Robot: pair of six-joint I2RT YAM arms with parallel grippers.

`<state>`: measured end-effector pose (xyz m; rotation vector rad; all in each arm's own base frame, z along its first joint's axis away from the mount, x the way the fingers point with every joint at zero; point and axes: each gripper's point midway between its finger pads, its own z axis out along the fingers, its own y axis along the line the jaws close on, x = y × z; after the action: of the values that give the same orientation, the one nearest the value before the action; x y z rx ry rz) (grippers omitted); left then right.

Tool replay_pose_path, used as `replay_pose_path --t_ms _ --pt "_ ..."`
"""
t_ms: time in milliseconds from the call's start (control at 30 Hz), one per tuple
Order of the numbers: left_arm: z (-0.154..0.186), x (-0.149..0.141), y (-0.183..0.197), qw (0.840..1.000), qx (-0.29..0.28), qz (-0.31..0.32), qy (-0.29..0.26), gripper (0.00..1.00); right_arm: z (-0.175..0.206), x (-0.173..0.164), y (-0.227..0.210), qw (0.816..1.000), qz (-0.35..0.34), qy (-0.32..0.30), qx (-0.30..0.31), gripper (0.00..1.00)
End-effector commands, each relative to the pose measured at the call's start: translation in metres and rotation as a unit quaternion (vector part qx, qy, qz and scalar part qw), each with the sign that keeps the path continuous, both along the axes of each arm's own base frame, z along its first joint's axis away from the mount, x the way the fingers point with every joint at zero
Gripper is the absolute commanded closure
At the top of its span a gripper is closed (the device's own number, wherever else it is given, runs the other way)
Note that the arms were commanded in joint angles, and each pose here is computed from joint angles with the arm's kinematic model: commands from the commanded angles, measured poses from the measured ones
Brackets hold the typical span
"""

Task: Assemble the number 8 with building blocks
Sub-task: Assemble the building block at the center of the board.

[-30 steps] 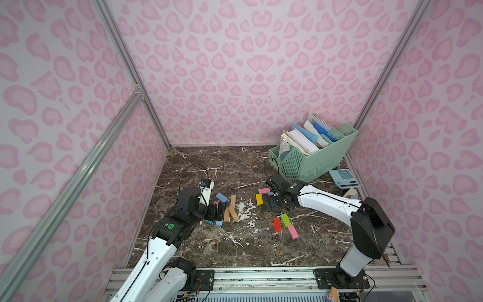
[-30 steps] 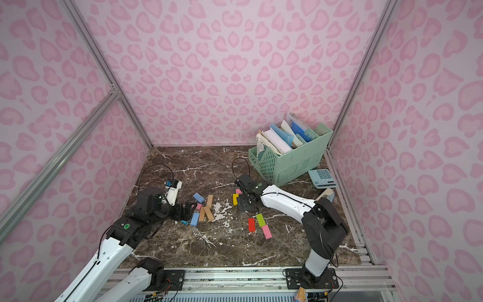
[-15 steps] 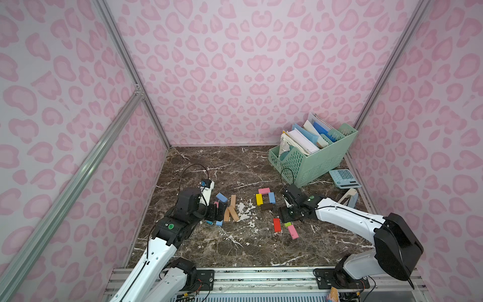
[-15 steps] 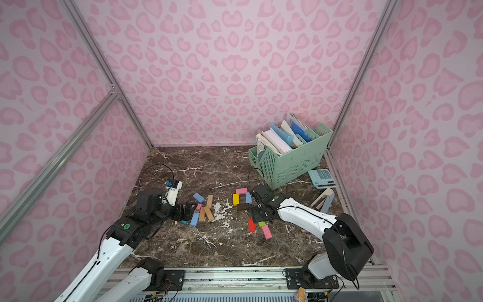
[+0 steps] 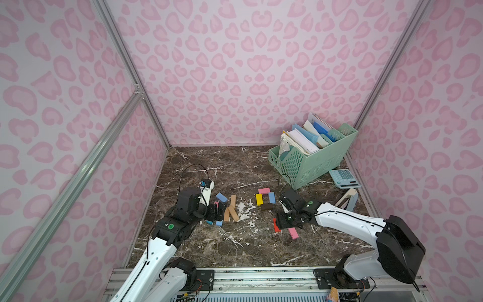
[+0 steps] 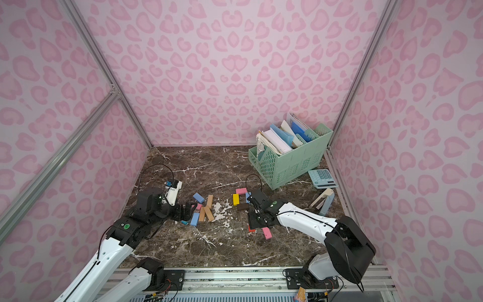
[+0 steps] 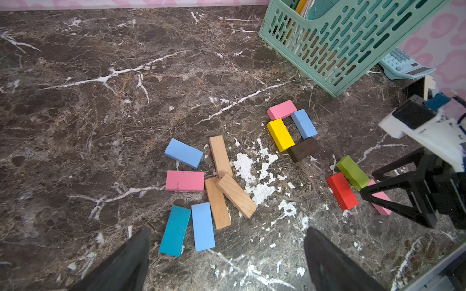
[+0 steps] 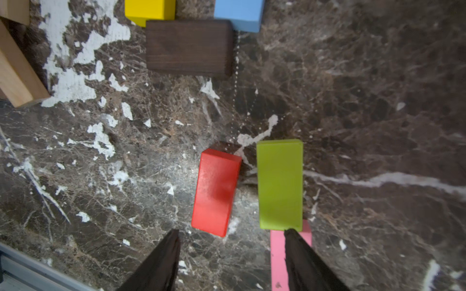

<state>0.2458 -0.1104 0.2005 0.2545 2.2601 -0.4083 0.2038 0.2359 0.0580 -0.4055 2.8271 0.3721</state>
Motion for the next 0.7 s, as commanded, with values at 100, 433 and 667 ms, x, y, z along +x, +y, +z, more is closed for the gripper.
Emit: replay_pose_path --t_ms 100,433,667 --pt "0.003 0.001 -0.001 1.0 -0.001 -0.003 -0.007 0.02 -0.01 -0.003 0.006 0.999 -0.021 0.006 -0.023 0.34" --pt "0.002 0.0 -0.001 1.0 -0.001 -0.004 -0.006 0.02 -0.03 -0.003 0.012 0.999 -0.027 0.017 -0.042 0.43" --pt "0.002 0.001 -0.001 1.0 0.0 -0.004 -0.005 0.02 -0.034 0.0 0.027 0.998 -0.024 0.012 -0.05 0.56"
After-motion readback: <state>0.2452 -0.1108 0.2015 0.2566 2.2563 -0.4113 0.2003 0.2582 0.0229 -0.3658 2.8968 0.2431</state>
